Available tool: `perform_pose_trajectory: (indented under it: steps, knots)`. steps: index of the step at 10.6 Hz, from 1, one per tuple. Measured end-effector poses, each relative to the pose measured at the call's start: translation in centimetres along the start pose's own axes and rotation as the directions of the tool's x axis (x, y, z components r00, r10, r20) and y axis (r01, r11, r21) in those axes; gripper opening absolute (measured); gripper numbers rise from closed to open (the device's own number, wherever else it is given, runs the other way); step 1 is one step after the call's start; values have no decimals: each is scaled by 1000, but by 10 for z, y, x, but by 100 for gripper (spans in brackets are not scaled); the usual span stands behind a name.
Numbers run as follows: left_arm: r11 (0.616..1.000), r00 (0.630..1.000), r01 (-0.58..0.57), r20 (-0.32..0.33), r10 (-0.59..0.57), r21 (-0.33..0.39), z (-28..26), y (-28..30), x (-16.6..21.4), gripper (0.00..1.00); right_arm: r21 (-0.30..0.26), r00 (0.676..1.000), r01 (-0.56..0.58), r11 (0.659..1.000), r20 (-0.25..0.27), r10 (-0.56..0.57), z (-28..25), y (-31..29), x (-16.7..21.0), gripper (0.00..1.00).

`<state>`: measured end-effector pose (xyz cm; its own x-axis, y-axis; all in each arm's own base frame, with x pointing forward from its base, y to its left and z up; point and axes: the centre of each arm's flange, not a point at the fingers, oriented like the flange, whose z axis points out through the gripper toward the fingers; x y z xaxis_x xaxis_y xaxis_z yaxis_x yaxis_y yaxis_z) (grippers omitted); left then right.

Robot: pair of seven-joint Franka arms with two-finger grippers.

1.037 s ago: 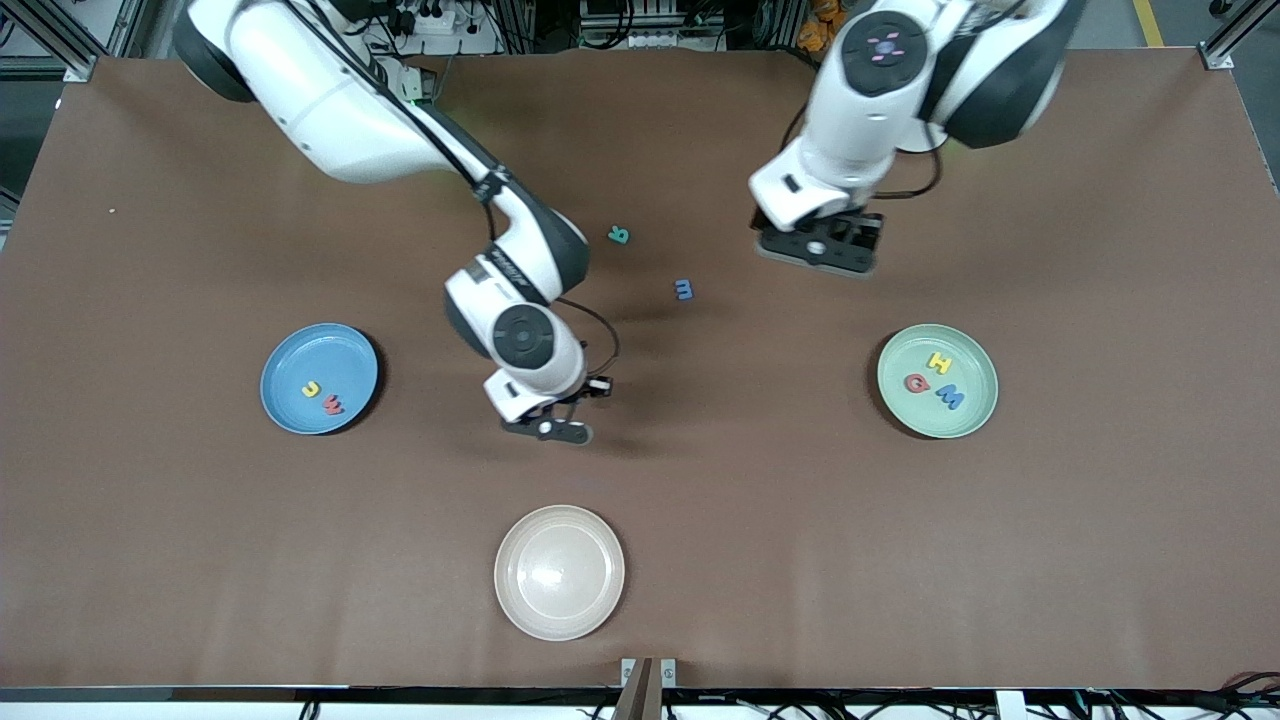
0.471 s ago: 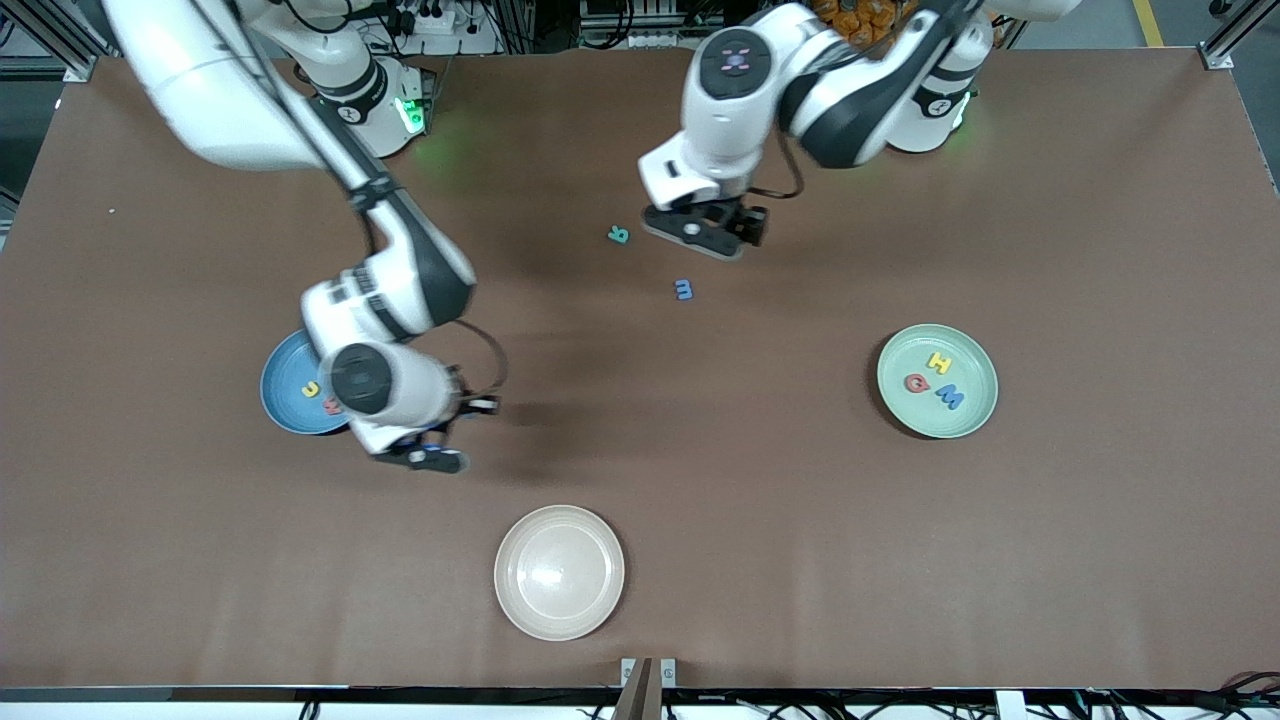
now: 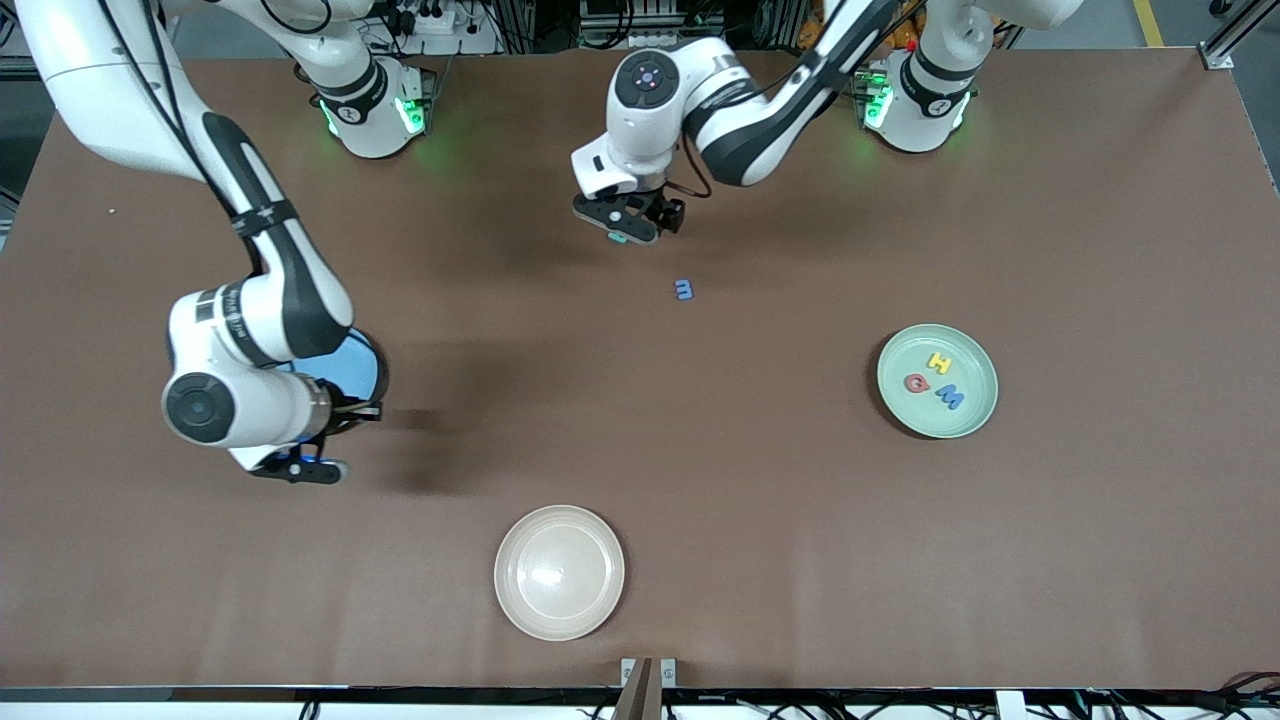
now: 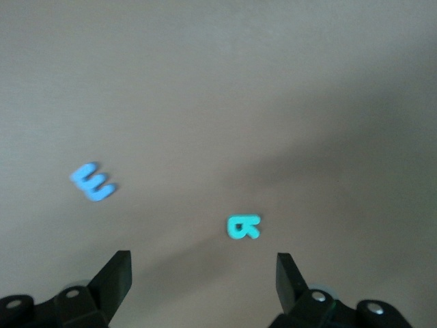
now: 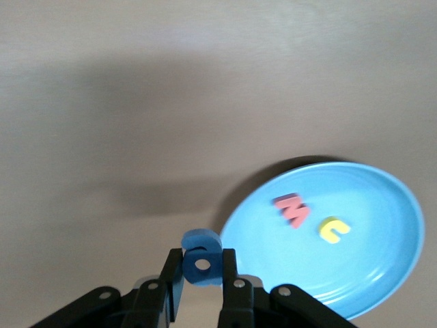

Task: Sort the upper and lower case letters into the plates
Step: 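Release the blue a in the blue plate while the left gripper grasps R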

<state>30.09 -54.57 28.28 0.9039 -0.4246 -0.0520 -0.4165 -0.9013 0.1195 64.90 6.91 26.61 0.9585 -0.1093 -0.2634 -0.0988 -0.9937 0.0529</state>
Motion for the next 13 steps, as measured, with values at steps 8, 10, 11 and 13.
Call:
perform_pose_trajectory:
  steps: [8,10,11,13]
  knots:
    - [996,999,35,30,-38,87,101,38,-22,70,-39,997,73,997,33,-72,50,76,1,28]
    - [995,999,34,30,-37,95,108,37,-22,67,-40,997,73,997,34,-71,52,78,0,52]
    - [995,999,32,27,-35,93,109,37,-22,65,-40,997,73,997,32,-72,51,78,0,63]
    - [995,999,26,23,-29,92,111,39,-23,63,-41,997,72,997,32,-71,46,78,-1,90]
